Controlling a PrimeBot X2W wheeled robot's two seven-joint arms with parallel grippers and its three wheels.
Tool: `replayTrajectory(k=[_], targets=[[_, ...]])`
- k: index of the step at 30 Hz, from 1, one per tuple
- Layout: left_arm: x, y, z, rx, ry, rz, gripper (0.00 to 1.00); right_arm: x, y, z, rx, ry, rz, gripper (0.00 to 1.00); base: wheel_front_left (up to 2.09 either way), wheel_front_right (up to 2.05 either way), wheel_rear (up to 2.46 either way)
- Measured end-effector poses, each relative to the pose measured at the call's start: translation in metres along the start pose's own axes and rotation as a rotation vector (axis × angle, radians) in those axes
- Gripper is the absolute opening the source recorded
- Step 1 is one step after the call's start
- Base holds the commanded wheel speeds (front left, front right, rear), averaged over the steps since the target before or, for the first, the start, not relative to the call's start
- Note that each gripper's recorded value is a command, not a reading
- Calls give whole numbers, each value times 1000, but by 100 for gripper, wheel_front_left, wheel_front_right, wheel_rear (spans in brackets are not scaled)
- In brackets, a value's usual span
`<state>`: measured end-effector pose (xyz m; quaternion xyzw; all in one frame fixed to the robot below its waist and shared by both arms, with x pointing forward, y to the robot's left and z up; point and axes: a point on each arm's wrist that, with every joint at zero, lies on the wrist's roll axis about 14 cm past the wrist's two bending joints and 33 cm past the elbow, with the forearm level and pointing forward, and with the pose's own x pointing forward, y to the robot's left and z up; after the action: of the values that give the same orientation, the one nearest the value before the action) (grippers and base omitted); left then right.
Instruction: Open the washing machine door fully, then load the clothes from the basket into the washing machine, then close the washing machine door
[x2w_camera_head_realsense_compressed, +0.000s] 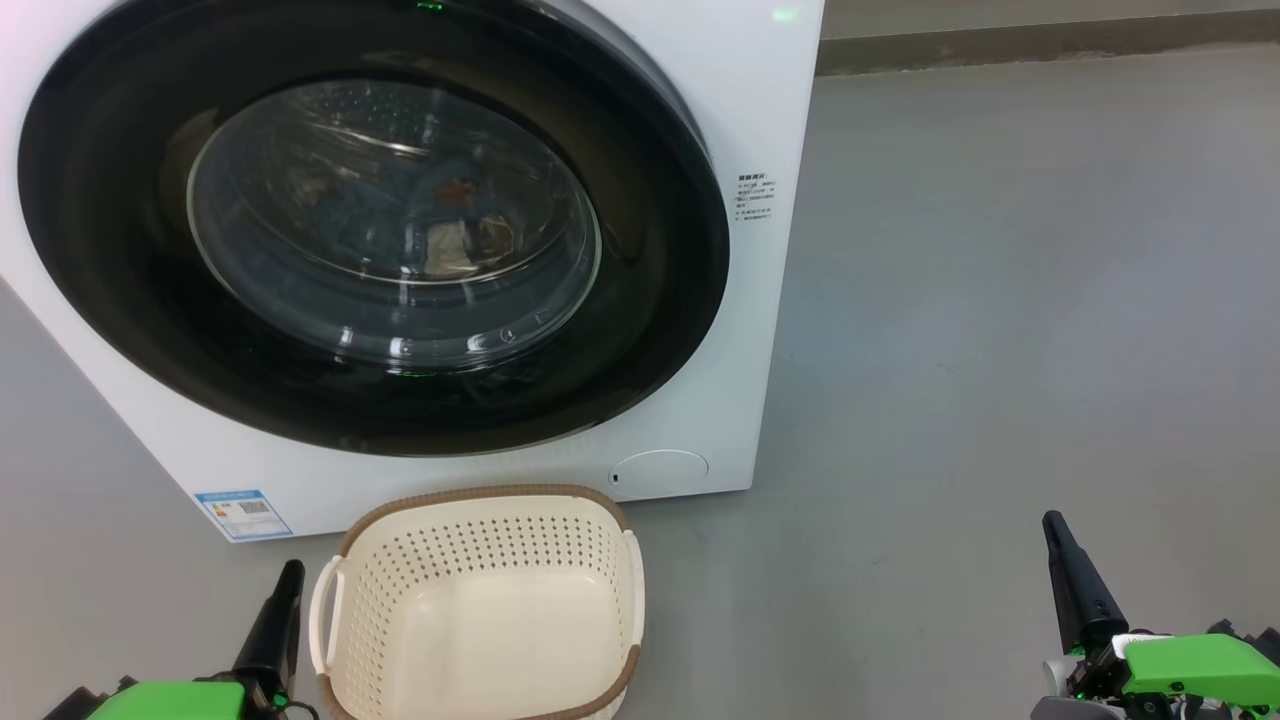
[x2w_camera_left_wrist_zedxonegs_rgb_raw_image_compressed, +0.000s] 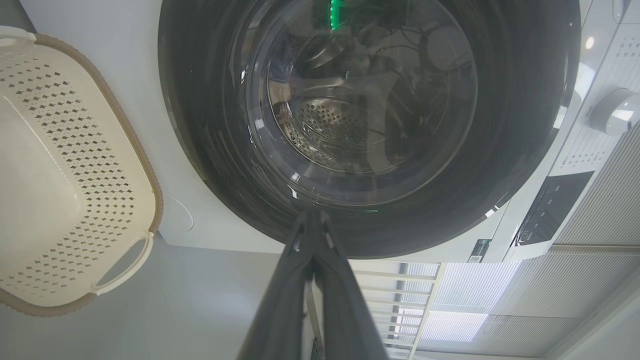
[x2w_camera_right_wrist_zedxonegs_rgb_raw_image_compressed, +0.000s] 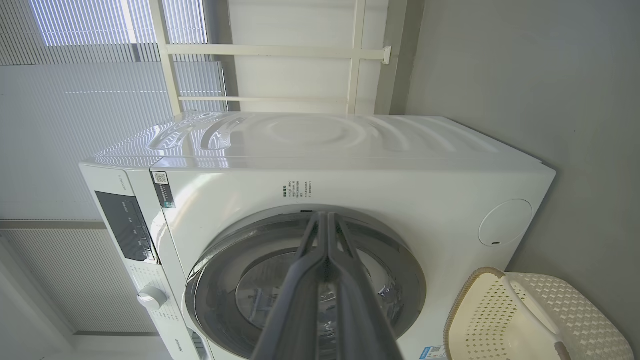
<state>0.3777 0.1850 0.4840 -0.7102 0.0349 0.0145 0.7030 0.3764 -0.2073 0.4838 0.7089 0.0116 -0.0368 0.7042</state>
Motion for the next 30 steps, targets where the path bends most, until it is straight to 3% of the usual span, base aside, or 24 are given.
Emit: replayTrajectory(k=[30], targets=[[0, 0, 2, -2, -5, -1, 0, 0, 0, 0, 8, -1, 1, 0, 0, 0, 0]])
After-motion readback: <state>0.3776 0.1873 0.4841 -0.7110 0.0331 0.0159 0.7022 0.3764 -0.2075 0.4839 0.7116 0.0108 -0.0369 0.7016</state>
